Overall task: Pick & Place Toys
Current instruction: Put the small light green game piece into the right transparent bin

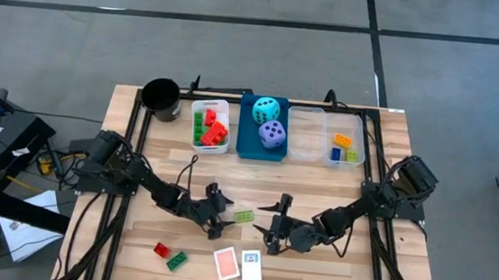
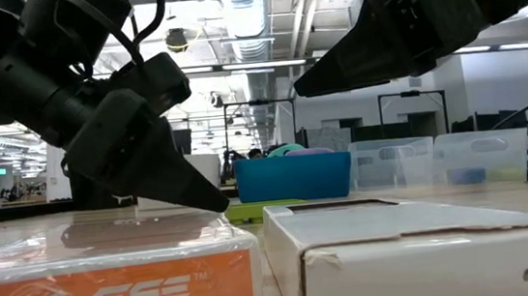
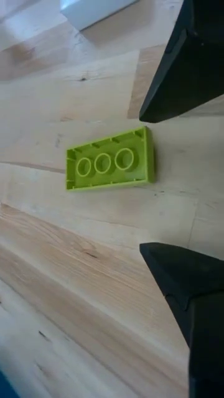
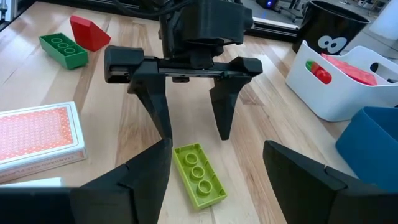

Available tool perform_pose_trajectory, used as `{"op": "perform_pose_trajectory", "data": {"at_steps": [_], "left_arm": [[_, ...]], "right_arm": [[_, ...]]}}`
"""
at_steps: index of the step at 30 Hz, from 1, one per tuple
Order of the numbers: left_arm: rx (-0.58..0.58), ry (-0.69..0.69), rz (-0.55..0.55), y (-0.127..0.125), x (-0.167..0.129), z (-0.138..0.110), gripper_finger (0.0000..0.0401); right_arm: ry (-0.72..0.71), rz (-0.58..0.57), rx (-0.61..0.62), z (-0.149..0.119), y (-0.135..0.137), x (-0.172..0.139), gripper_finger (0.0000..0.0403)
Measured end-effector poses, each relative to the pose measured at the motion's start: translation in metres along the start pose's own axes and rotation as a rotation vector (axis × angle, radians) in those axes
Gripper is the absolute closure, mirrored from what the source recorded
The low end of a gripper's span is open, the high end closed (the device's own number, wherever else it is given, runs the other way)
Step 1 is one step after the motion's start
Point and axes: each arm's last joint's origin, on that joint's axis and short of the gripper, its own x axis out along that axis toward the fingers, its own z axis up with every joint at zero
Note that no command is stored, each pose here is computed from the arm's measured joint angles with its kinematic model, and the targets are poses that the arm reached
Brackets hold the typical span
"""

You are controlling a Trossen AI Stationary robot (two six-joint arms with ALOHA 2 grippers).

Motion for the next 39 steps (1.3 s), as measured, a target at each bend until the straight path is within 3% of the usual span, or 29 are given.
{"op": "perform_pose_trajectory", "data": {"at_steps": [16, 27, 39], "left_arm": [[-0.039, -0.038, -0.032, -0.013, 0.001, 0.013, 0.0091], [-0.012, -0.009, 0.010, -0.012, 0.015, -0.005, 0.0091], [0.013, -0.014, 0.034, -0.018, 0.023, -0.001, 0.0091]], "right_arm": [[0.006, -0.001, 0.002, -0.001, 0.000, 0.000, 0.0153], [0.007, -0.001, 0.001, -0.001, 0.000, 0.000, 0.0153], [0.008, -0.001, 0.001, -0.001, 0.000, 0.000, 0.0153]]}}
